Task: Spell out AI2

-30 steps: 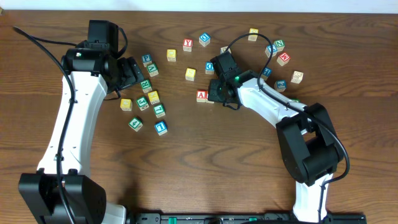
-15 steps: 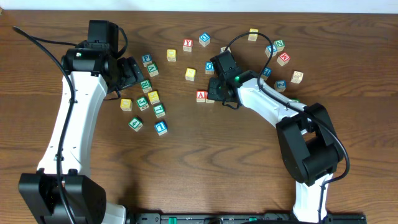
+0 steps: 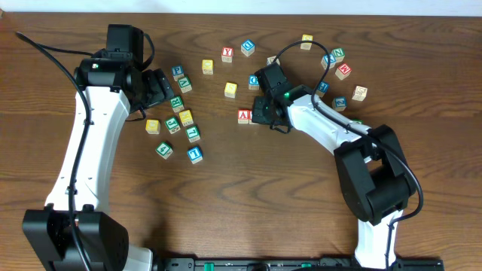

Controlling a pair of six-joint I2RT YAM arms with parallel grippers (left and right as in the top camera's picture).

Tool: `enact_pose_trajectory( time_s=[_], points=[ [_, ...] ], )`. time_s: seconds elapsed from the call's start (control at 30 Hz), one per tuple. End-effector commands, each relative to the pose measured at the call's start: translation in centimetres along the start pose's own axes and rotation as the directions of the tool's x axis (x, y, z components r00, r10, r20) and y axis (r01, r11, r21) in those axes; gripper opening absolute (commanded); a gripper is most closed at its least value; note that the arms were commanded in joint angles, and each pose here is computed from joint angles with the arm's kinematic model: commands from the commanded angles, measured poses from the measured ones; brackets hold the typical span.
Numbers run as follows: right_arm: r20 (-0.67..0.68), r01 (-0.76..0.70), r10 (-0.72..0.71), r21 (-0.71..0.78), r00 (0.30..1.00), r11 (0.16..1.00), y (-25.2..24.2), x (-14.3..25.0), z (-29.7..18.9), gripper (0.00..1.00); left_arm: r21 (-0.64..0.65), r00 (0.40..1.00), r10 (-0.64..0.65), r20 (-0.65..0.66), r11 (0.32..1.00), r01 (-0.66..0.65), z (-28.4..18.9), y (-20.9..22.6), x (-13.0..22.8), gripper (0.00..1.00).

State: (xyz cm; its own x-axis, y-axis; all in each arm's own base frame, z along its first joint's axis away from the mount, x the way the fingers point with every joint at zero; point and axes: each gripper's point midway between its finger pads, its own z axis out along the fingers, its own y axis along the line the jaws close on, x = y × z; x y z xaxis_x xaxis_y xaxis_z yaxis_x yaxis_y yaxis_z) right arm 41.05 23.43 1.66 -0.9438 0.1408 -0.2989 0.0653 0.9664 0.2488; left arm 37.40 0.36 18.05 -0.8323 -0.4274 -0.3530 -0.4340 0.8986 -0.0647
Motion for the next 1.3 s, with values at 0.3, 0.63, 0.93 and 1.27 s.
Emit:
enact_pose_trajectory(
  time_s=[0.3, 0.63, 0.93, 1.27],
  points=[
    [0.011, 0.009, -0.008, -0.026, 1.000, 1.000, 1.4, 0.1, -0.9, 0.02, -0.017, 1.000, 0.006, 0.011, 1.000, -0.006, -0.1, 0.2, -0.3, 0.98],
    [0.045, 0.011, -0.009, -0.041, 0.999, 0.999, 1.8, -0.6, -1.0, 0.03, -0.017, 1.000, 0.006, 0.011, 1.000, -0.006, -0.1, 0.2, -0.3, 0.98],
    [0.065, 0.014, -0.012, -0.029, 0.998, 0.999, 1.7, -1.0, -1.0, 0.01, -0.017, 1.000, 0.006, 0.011, 1.000, -0.006, -0.1, 0.2, -0.3, 0.98],
    [0.108, 0.040, -0.033, -0.060, 0.994, 0.997, 2.1, -2.4, -3.0, 0.01, -0.017, 1.000, 0.006, 0.010, 1.000, -0.006, -0.1, 0.2, -0.3, 0.98]
  ],
)
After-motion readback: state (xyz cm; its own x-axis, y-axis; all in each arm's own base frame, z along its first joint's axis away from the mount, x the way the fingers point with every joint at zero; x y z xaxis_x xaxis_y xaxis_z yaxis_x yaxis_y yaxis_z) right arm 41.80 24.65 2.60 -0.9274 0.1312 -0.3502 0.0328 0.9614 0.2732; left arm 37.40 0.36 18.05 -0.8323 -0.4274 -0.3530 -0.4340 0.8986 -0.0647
